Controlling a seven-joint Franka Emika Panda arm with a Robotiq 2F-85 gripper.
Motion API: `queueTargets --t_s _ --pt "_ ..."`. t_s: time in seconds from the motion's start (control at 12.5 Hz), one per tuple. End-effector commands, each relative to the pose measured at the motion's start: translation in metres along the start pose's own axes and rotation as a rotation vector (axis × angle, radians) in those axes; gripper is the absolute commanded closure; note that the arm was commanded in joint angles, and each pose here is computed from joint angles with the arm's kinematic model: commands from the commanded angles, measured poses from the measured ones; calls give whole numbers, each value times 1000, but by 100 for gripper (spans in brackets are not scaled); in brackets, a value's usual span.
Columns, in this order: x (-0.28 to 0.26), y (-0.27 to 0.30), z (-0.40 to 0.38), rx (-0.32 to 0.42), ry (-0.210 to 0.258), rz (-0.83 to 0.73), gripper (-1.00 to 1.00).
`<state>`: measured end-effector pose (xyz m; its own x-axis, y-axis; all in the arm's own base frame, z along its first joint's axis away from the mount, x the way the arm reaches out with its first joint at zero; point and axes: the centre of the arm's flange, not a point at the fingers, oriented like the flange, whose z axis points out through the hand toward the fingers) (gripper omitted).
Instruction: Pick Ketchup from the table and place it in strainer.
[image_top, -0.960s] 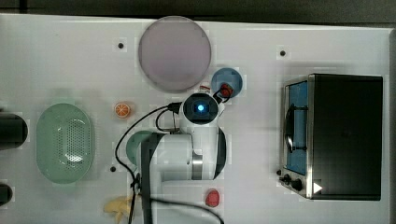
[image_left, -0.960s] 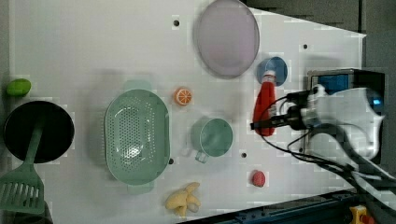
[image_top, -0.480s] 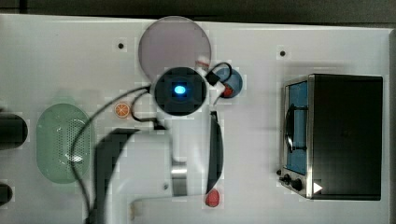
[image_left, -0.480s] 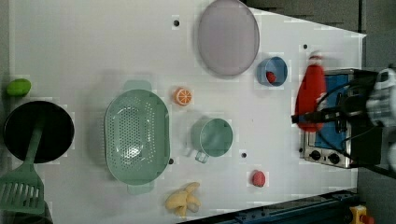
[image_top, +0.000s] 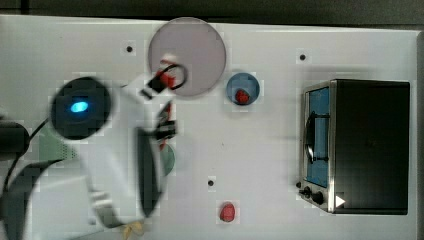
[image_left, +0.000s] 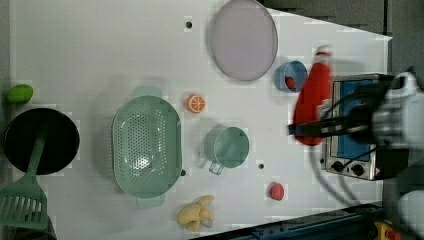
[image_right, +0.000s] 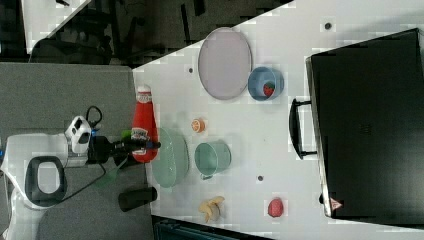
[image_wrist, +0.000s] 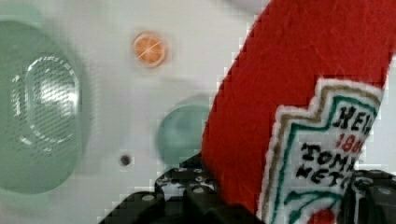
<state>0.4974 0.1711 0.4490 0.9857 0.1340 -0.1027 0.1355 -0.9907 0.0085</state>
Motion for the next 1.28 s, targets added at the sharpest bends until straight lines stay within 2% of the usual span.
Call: queueTargets --t_s 0.08,0.32,0.8,0.88,1.12,1.28 --pt "-13 -76 24 -4 -18 105 -24" --pt "-17 -139 50 50 21 128 -24" --pt "-16 -222 135 244 32 232 -24" --pt "-16 -227 148 258 36 258 -32" --pt "-17 -230 177 259 22 271 -96" --pt "-16 -230 169 262 39 270 -100"
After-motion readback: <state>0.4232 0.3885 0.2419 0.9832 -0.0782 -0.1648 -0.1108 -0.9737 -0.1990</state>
